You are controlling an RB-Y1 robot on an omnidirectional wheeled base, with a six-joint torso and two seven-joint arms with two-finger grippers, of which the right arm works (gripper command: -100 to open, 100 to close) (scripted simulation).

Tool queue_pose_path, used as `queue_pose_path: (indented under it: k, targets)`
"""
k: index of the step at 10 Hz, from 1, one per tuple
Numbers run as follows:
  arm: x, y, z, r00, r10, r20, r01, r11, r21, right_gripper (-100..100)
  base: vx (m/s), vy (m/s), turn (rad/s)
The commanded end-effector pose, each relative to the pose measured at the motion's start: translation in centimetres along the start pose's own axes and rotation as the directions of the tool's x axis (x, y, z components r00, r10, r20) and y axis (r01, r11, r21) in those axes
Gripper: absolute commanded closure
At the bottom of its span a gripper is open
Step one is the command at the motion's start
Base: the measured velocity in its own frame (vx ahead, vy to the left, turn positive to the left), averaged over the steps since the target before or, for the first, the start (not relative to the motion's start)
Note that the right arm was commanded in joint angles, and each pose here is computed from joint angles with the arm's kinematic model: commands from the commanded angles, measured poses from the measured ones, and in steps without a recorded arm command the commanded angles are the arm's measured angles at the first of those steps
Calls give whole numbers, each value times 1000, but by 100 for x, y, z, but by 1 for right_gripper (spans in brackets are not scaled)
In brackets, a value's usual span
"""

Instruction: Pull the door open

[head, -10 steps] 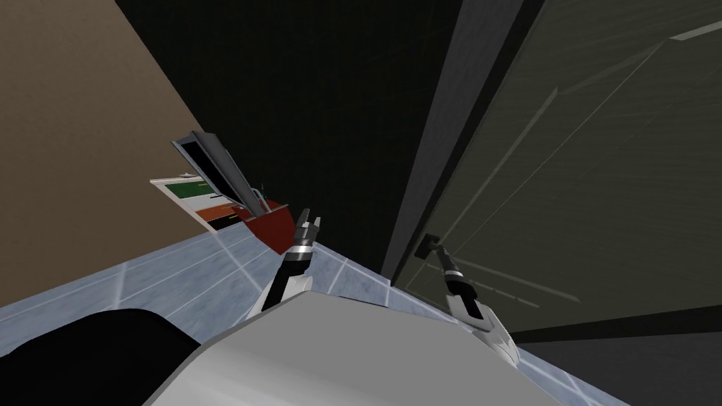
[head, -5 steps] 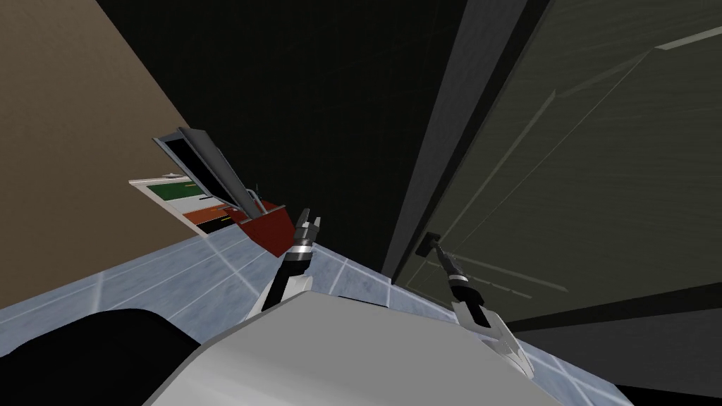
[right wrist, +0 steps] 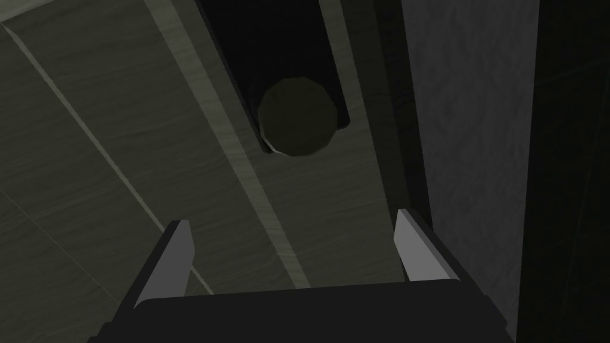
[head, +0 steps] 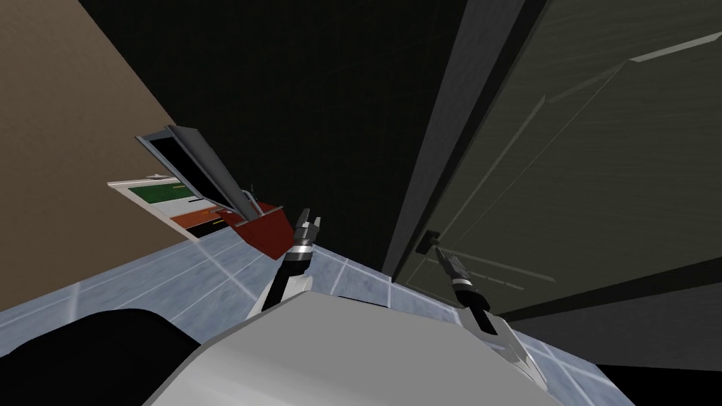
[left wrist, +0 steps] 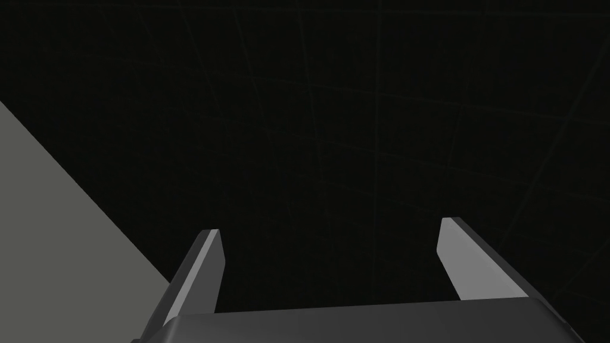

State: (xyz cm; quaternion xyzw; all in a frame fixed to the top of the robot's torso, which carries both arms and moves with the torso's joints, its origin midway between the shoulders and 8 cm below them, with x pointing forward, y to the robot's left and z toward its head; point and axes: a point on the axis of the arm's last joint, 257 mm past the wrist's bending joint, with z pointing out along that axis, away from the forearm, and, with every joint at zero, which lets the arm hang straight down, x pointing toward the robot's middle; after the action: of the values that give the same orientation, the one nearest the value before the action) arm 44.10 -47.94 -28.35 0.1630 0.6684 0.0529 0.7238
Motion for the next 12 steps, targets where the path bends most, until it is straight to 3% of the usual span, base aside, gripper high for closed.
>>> queue_pose_path:
  k: [1, 4, 6, 7, 12]
  targets:
    - [20, -40, -57, 996, -89, -15, 89, 996, -5, -100, -21, 82, -85]
    - [55, -108, -147, 972, -232, -40, 232, 973, -17, -100, -23, 90, -87]
    - [70, -136, -186, 956, -288, -50, 287, 958, -24, -100, -15, 67, -47]
    - [65, -129, -177, 962, -270, -47, 269, 963, -22, -100, -6, 24, -9]
    - [75, -141, -135, 960, -277, -45, 277, 961, -6, -100, 179, -37, 31]
